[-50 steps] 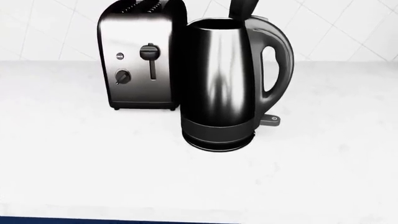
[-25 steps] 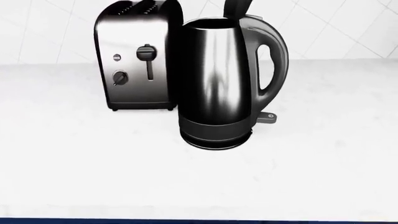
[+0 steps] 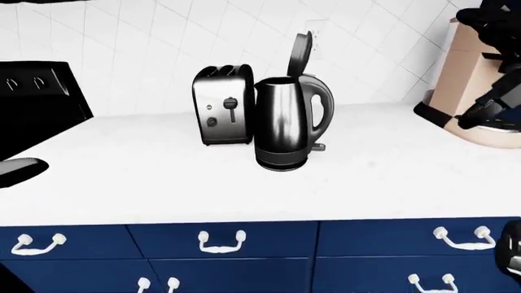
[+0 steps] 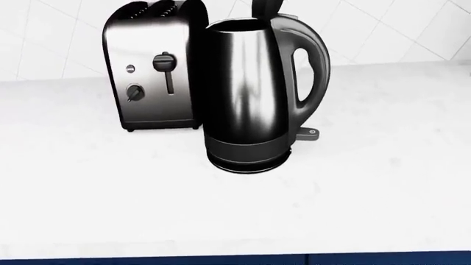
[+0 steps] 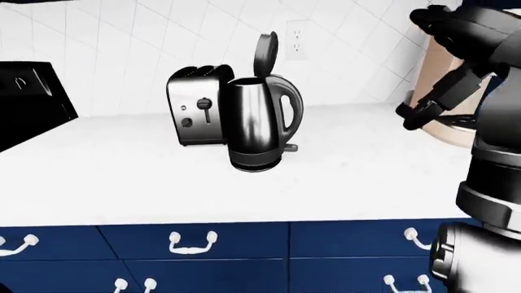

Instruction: Close the lid of the electric kettle.

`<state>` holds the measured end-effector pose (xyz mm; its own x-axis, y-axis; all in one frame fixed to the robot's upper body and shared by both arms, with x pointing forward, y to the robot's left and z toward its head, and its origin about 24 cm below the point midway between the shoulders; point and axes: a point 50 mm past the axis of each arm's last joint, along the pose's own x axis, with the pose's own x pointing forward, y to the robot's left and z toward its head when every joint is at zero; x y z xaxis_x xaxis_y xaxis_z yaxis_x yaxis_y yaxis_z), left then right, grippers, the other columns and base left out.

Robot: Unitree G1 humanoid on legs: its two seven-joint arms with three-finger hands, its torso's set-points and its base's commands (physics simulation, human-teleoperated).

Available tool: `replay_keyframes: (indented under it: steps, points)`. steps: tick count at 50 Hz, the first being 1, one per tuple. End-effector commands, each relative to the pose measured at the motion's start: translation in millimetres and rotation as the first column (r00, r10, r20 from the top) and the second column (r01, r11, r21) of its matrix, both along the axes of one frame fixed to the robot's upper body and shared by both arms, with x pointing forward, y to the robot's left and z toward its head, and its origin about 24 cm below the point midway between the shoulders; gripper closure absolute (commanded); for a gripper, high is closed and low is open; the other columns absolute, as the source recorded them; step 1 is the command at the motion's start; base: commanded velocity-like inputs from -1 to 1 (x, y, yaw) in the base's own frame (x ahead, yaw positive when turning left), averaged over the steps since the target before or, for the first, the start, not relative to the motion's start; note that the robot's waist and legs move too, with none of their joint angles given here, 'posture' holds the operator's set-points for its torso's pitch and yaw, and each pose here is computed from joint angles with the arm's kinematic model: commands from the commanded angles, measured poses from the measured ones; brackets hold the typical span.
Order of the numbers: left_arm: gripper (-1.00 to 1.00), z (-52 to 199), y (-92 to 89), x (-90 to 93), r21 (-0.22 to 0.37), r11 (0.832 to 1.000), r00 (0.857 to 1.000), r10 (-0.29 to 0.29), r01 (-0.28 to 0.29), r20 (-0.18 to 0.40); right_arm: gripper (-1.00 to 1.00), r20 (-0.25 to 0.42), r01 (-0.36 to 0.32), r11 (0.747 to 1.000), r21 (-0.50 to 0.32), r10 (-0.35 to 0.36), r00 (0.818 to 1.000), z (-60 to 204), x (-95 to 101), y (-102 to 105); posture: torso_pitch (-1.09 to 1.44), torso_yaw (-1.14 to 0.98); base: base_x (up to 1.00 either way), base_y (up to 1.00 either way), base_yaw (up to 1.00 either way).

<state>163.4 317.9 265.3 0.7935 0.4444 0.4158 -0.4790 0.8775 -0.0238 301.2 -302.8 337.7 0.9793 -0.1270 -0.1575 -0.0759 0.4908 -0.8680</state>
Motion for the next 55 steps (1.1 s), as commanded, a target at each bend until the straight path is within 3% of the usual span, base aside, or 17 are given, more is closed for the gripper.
replay_keyframes:
  steps: [1, 28, 55]
  points:
    - [-1.0, 10.3, -4.1, -2.7, 0.042, 0.999, 0.999, -0.009, 0.007, 0.048, -1.0, 0.064, 0.003, 0.999, -0.055, 0.0, 0.998, 15.6, -2.2, 4.1, -0.51, 0.0, 0.0, 0.0, 0.0]
    - [-1.0, 10.4, -5.9, -1.9, 0.044, 0.999, 0.999, -0.014, 0.012, 0.047, -1.0, 0.0, -0.024, 0.994, -0.109, 0.024, 1.0, -0.2, 47.6, 36.9, -0.51, 0.0, 0.0, 0.0, 0.0]
    - [-1.0, 9.8, -6.3, -0.9, 0.043, 0.999, 0.999, -0.018, 0.016, 0.046, -1.0, -0.091, -0.106, 0.965, -0.241, 0.087, 0.992, -6.6, 67.0, 66.7, -0.51, 0.0, 0.0, 0.0, 0.0]
